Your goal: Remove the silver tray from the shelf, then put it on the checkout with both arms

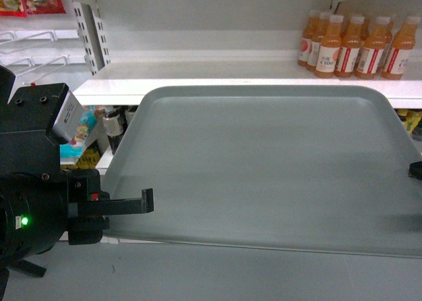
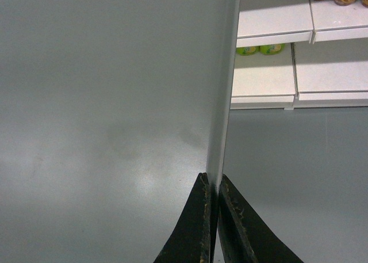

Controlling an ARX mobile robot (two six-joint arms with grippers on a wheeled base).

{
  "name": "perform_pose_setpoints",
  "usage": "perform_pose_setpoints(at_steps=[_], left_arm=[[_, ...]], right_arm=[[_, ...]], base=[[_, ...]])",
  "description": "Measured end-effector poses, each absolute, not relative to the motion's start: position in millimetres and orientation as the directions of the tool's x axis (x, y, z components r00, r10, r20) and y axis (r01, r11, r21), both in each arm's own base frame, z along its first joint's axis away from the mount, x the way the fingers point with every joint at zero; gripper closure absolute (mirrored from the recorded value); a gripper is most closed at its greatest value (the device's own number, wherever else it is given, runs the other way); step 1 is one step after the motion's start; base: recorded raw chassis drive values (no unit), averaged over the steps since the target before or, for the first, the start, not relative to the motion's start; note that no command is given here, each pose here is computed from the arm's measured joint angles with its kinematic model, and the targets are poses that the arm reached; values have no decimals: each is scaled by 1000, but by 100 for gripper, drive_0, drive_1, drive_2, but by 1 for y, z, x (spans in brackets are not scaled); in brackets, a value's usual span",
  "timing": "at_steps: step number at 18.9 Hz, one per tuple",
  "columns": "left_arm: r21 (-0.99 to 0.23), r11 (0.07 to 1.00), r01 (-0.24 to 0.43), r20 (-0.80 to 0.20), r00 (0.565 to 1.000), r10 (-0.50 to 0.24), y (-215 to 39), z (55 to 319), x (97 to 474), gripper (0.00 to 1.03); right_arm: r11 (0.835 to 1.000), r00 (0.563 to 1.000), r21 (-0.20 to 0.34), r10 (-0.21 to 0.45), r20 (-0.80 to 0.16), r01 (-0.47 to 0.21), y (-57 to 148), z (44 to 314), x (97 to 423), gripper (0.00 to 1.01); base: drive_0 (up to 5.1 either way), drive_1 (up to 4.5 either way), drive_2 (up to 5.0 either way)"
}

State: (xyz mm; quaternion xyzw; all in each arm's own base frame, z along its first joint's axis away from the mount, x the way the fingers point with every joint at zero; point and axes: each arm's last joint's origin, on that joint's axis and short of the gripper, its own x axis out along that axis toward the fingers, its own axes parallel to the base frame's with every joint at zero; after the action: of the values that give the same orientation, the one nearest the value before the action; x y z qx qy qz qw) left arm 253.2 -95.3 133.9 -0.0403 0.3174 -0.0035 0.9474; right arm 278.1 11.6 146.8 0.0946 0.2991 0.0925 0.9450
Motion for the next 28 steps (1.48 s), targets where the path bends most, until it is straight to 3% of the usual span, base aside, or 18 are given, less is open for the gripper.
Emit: perform_pose_setpoints(at_steps=[28], left_arm=[[-81,997,-18,-597,802,-34,-95,134,253,100]], right_arm=[[965,806,234,231,-546,-118,11,147,278,98]], base=[[4,-428,437]])
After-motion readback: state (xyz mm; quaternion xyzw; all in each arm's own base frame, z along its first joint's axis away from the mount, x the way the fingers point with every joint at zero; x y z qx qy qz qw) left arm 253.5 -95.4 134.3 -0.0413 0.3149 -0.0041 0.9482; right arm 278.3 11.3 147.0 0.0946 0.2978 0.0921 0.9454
